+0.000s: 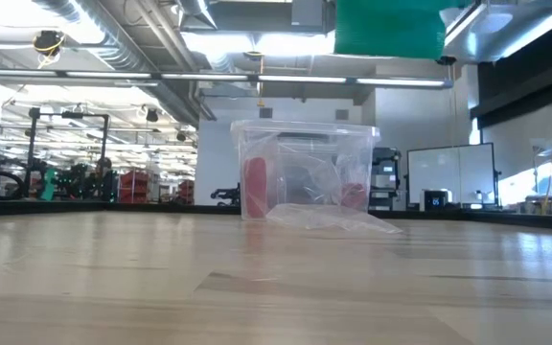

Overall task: Roll bandage
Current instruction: Roll the green bandage

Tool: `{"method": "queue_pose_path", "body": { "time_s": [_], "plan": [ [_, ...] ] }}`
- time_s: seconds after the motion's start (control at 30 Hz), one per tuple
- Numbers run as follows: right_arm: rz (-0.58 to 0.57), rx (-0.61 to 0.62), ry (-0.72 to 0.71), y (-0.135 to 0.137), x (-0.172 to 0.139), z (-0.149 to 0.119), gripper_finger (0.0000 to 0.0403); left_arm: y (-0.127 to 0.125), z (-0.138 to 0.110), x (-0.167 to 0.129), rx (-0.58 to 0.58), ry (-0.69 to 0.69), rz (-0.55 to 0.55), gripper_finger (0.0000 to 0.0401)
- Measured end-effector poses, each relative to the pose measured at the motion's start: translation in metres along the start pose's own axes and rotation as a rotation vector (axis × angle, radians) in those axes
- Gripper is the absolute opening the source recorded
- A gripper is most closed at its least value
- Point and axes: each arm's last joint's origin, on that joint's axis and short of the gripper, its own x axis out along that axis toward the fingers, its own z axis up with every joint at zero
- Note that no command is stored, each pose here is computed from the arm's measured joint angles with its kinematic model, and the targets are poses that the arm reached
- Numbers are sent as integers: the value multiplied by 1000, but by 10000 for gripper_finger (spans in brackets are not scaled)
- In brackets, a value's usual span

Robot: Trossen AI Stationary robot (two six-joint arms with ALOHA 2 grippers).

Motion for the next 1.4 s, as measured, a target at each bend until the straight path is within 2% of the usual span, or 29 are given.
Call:
{"method": "queue_pose_path", "body": {
  "time_s": [0.07,0.1,0.23,0.3,0.4,0.5,0.7,0.9,1.03,1.13,1.23,1.4],
  "plan": [
    [39,-52,-37,6,-4,8,24,0,0,0,7,2,0,15],
    [56,-83,-62,10,-9,15,13,0,0,0,13,2,0,15],
    [32,-179,-216,25,-41,58,15,-1,-2,0,27,18,-7,15],
    [-37,-250,-298,26,-60,80,7,-2,-4,0,43,35,-30,15],
    [-200,-308,-380,18,-82,107,9,-10,-11,4,52,41,-106,15],
    [-384,-332,-387,-2,-94,125,8,-23,-20,7,69,61,-167,15],
    [-570,-322,-271,-46,-100,129,6,-49,-18,-3,78,31,-243,15],
    [-551,-210,-129,-76,-81,108,8,-55,12,-23,90,-95,-255,15],
    [-532,-114,-77,-84,-66,92,26,-47,31,-34,102,-141,-214,15],
    [-512,-42,-34,-87,-61,83,54,-38,38,-39,103,-159,-189,15],
    [-463,7,-14,-85,-60,80,109,-30,42,-40,90,-168,-172,15],
    [-414,0,51,-83,-69,80,216,-28,41,-38,92,-161,-166,15]
  ]
}}
